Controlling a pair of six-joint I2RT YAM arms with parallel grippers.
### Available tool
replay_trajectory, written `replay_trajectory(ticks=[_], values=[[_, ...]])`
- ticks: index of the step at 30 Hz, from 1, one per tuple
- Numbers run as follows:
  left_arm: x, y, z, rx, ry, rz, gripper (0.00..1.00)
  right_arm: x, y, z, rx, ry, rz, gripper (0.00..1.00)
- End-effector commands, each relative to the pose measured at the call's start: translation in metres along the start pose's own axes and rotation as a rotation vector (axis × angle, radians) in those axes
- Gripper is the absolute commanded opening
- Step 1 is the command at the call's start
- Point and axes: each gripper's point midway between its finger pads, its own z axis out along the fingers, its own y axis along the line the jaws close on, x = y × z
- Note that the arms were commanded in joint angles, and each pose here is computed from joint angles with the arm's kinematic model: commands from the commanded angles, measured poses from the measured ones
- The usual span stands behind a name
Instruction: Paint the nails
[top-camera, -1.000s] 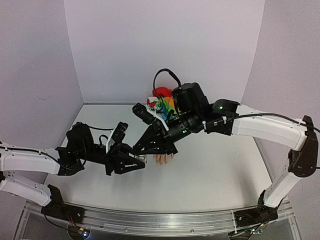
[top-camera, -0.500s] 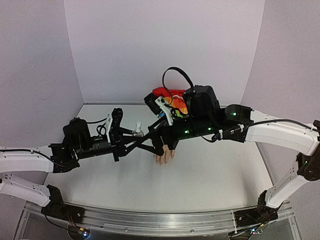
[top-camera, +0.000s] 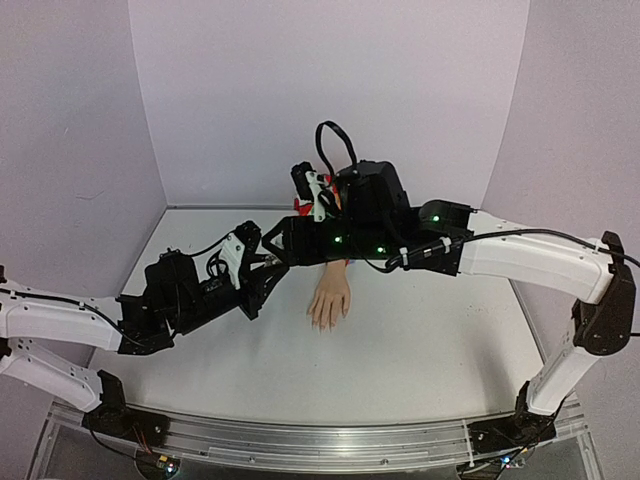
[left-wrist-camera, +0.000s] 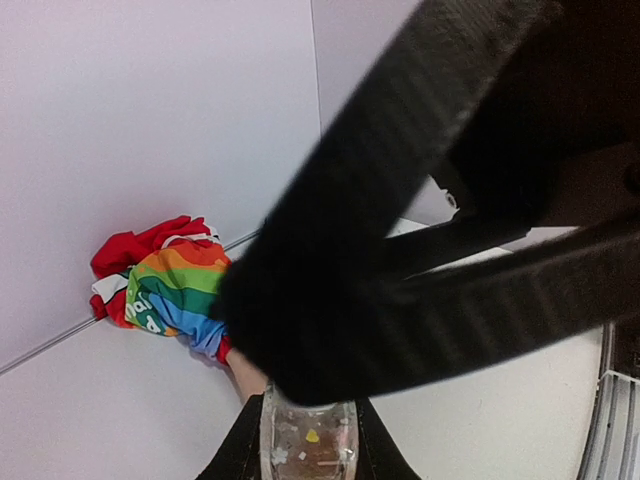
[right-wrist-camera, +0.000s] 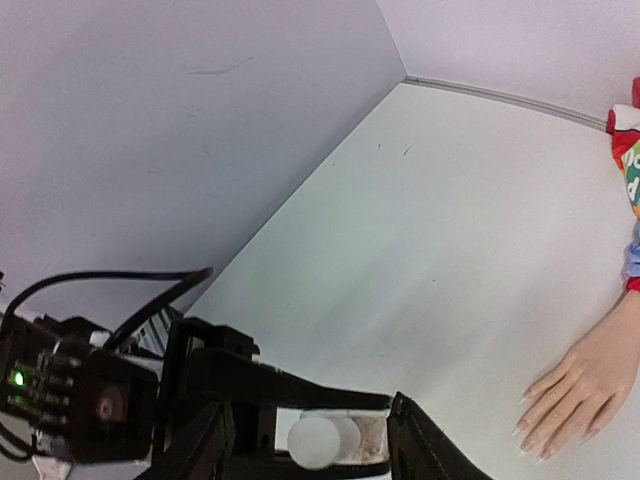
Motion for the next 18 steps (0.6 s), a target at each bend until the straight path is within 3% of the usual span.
replay_trajectory(ticks=[1, 6, 9, 12, 14, 16, 18], values=[[-0.039, 0.008, -0.001, -0.057, -0.123, -0.012, 0.0, -0.015, -0.001, 0.003, 0.054, -0.054, 0.026, 0.46], [-0.038, 0.007, -0.002, -0.05, -0.121, -0.026, 0.0, -0.014, -0.003, 0.005, 0.066, -0.051, 0.0, 0.21], [-0.038, 0.001, -0.003, -0.011, -0.112, -0.046, 0.0, -0.012, 0.002, 0.005, 0.036, -0.036, -0.048, 0.14], [-0.043, -0.025, -0.009, 0.156, -0.114, -0.065, 0.0, -0.001, 0.023, 0.0, -0.087, 0.019, -0.199, 0.01], [-0.048, -0.048, -0.021, 0.364, -0.109, -0.112, 0.0, 0.025, 0.053, -0.012, -0.31, 0.109, -0.359, 0.0], [-0.055, -0.067, -0.041, 0.605, -0.11, -0.179, 0.0, 0.063, 0.089, -0.045, -0.639, 0.202, -0.536, 0.0], [-0.057, -0.09, -0.064, 0.837, -0.085, -0.209, 0.0, 0.083, 0.111, -0.08, -0.886, 0.247, -0.6, 0.0]])
